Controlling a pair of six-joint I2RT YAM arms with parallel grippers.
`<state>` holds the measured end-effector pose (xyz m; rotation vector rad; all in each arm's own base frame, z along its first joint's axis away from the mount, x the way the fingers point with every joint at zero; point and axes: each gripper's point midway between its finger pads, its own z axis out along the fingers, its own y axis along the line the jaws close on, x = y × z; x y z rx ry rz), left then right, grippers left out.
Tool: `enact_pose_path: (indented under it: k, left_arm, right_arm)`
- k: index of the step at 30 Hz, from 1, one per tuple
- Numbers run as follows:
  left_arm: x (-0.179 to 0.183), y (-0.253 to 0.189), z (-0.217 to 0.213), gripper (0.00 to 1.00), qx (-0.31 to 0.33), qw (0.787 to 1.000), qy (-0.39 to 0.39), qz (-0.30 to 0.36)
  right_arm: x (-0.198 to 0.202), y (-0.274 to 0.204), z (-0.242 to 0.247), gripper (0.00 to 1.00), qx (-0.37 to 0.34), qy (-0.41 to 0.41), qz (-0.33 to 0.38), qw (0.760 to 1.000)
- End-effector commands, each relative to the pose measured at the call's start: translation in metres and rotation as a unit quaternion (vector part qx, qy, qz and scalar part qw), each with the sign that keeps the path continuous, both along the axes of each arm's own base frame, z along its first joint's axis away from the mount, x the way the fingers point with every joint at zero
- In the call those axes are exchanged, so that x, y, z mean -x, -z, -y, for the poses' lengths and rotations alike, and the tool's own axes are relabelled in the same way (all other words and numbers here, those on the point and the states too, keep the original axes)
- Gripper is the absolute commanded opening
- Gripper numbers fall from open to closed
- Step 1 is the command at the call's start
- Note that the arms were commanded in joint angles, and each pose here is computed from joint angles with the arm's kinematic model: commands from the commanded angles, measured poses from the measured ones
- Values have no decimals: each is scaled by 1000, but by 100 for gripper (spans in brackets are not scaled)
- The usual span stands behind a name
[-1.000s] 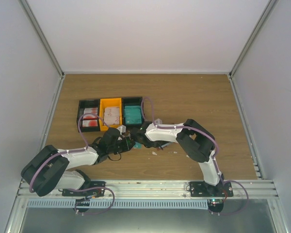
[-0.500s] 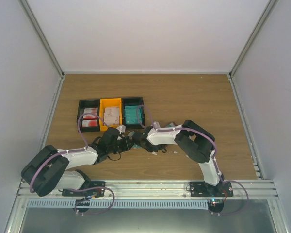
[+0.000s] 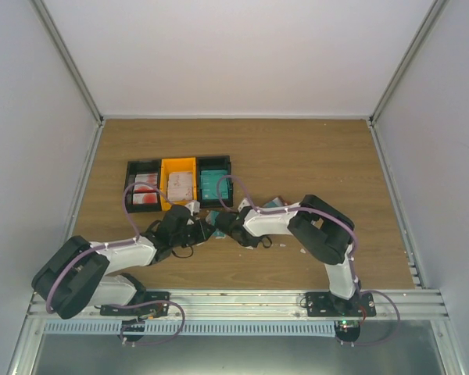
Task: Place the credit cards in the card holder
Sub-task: Turn over the card slot in the card holder.
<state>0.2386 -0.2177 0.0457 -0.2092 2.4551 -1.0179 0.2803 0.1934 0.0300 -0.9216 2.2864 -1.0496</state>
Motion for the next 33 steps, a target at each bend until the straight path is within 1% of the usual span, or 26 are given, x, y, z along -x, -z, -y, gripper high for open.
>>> enact_pose_path:
  k: [1,8,15,23,27,33]
  left_arm:
    - [-4,-6,-5,0,0,1000,-7,21]
    - [-5,-7,-7,0,-1,1000,-9,23]
    - [-5,-8,-8,0,-1,1000,-9,24]
    - [-6,-9,-7,0,1,1000,-7,25]
    - [-7,-9,-8,0,0,1000,-6,26]
    - [-8,-11,-8,0,0,1000,-7,28]
  right_arm:
    - [-3,17,-12,29,-35,8,-4,999]
    - [-10,4,-18,14,-51,16,16,998]
    - [-10,-3,-23,1,-68,20,8,997]
    - [-10,-14,-44,0,-120,23,-11,992]
    - [-8,-17,-51,1,-135,29,-27,990]
    - [0,-18,-65,0,-170,47,-76,981]
